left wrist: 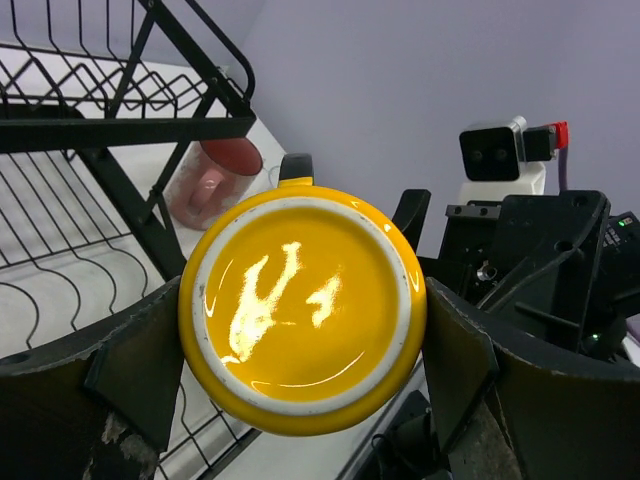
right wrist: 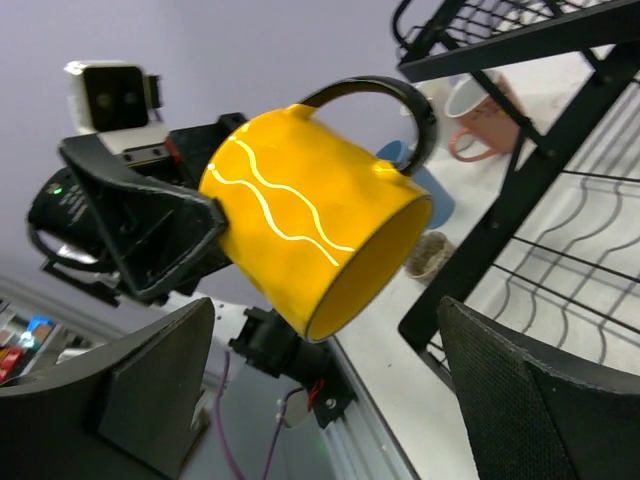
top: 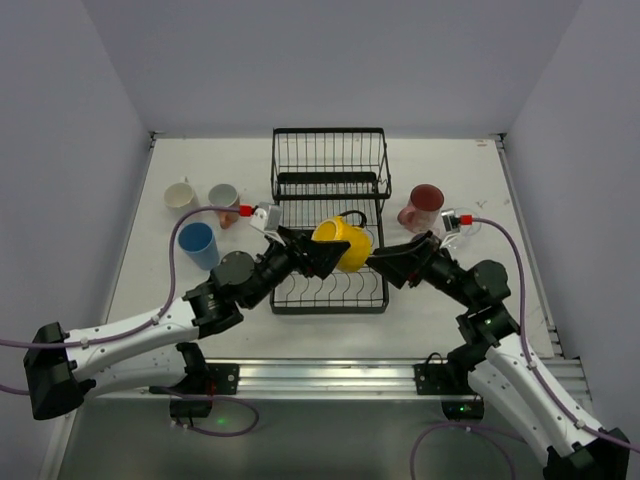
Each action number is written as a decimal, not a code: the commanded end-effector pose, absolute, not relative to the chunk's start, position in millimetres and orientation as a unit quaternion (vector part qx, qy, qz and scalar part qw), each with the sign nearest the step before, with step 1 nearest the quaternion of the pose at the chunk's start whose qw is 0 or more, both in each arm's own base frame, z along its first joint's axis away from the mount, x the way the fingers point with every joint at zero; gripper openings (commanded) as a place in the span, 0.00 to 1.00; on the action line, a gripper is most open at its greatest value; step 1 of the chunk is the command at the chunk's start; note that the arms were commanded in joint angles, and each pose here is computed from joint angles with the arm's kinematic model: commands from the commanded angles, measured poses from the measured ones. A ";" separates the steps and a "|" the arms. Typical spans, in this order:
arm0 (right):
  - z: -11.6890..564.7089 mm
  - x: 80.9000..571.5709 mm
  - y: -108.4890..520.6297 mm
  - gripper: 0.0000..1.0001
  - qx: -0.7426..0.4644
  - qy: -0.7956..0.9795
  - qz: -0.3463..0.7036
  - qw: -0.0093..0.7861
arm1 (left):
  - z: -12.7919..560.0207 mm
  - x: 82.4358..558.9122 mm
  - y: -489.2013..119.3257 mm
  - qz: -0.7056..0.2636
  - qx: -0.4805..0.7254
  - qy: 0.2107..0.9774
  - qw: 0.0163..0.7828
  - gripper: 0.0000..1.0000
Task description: Unload the cups from the dish rack
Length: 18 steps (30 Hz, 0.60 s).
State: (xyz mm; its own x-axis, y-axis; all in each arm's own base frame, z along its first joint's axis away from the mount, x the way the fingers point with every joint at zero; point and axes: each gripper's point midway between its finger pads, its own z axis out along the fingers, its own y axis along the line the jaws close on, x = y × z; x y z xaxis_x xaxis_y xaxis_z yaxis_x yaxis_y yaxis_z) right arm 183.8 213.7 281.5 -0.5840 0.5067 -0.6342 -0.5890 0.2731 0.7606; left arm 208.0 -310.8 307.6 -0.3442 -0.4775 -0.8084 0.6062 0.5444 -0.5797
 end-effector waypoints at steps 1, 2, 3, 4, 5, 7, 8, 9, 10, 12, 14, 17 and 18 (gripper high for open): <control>317.0 164.2 224.6 0.91 -0.076 0.608 0.651 0.448 | 366.7 197.3 -310.3 -0.573 0.000 0.584 0.575 0.01; 321.2 158.6 227.3 0.89 -0.091 0.599 0.659 0.444 | 366.1 196.5 -313.7 -0.577 0.003 0.583 0.571 0.01; 324.2 153.7 230.4 0.87 -0.099 0.594 0.667 0.438 | 371.3 195.5 -314.3 -0.587 0.000 0.574 0.571 0.01; 326.3 152.0 231.7 0.84 -0.100 0.590 0.673 0.434 | 372.3 195.6 -315.9 -0.590 -0.001 0.573 0.569 0.01; 329.8 151.3 233.4 0.77 -0.103 0.583 0.678 0.436 | 370.5 194.6 -319.6 -0.594 0.003 0.573 0.564 0.01; 332.4 148.6 237.6 0.71 -0.105 0.578 0.688 0.427 | 376.2 192.8 -321.3 -0.607 0.000 0.563 0.561 0.01; 335.5 148.9 239.5 0.65 -0.107 0.571 0.693 0.427 | 379.5 191.6 -321.8 -0.614 -0.001 0.557 0.559 0.01; 335.0 147.6 242.0 0.63 -0.108 0.569 0.698 0.422 | 380.9 191.4 -321.5 -0.618 -0.005 0.556 0.557 0.02; 337.5 146.9 242.6 0.61 -0.105 0.563 0.704 0.421 | 382.5 191.3 -321.0 -0.619 -0.006 0.553 0.557 0.02; 344.2 147.7 244.6 0.54 -0.102 0.549 0.711 0.428 | 384.1 190.5 -321.0 -0.627 -0.014 0.551 0.550 0.04; 351.3 147.8 245.6 0.53 -0.104 0.538 0.715 0.434 | 382.7 189.7 -323.5 -0.635 -0.017 0.550 0.543 0.06; 360.3 150.3 248.1 0.37 -0.099 0.524 0.720 0.443 | 383.8 188.1 -323.2 -0.645 -0.023 0.546 0.535 0.20; 359.9 151.2 248.7 0.32 -0.095 0.523 0.722 0.444 | 384.8 186.3 -323.5 -0.647 -0.020 0.544 0.533 0.38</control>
